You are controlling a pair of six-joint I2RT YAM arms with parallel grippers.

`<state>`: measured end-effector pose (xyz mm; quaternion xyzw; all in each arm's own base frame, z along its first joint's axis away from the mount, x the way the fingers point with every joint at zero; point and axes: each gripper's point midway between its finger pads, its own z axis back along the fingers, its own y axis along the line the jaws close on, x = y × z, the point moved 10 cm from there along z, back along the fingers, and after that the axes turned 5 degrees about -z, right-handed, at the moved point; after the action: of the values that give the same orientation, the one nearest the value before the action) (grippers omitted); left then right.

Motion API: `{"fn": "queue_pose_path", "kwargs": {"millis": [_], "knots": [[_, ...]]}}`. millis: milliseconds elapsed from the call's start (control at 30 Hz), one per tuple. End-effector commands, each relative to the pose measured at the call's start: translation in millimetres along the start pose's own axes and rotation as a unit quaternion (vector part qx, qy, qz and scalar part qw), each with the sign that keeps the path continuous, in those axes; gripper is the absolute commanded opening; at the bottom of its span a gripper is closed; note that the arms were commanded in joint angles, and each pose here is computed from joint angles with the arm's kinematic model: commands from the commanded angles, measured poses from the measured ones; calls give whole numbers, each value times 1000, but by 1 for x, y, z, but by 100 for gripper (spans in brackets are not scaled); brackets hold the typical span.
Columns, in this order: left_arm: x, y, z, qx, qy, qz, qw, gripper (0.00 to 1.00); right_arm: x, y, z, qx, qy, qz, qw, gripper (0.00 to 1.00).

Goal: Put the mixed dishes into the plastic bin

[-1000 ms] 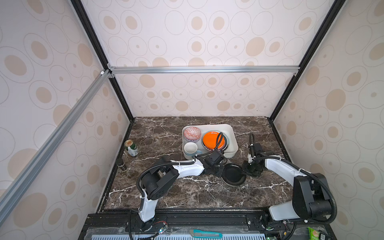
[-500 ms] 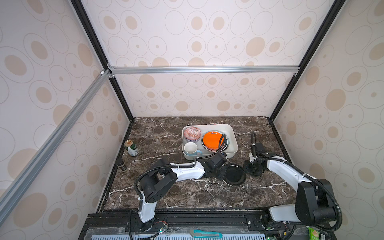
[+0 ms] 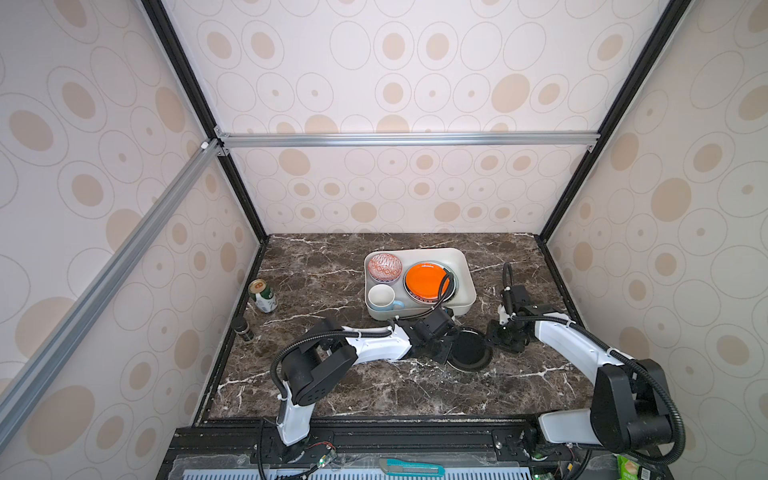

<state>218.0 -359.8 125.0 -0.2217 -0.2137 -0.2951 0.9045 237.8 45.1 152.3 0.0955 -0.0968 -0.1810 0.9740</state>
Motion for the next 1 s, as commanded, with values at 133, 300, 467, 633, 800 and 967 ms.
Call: {"fn": "queue_pose_path", "kwargs": {"millis": [133,300,467,633,800,967], "knots": [[6,-5,-10,-5,6,-6,1000,0,0,-1,-5,-11,8,5,1000,49],[8,-6,-13,-8,8,-7,1000,0,-1,-3,-4,-10,7,4,1000,49],[8,-6,-17,-9,11,-7,1000,0,-1,-5,-6,-2,11,1,1000,43],[6,-6,-23,-12,15,-5,1000,0,-2,-8,-8,13,15,-7,1000,29],[8,-7,-25,-13,16,-5,1000,0,-2,-12,-3,12,14,-8,1000,15],[14,-8,-11,-8,2,-7,1000,0,-3,-15,11,11,2,-6,1000,2]]}}
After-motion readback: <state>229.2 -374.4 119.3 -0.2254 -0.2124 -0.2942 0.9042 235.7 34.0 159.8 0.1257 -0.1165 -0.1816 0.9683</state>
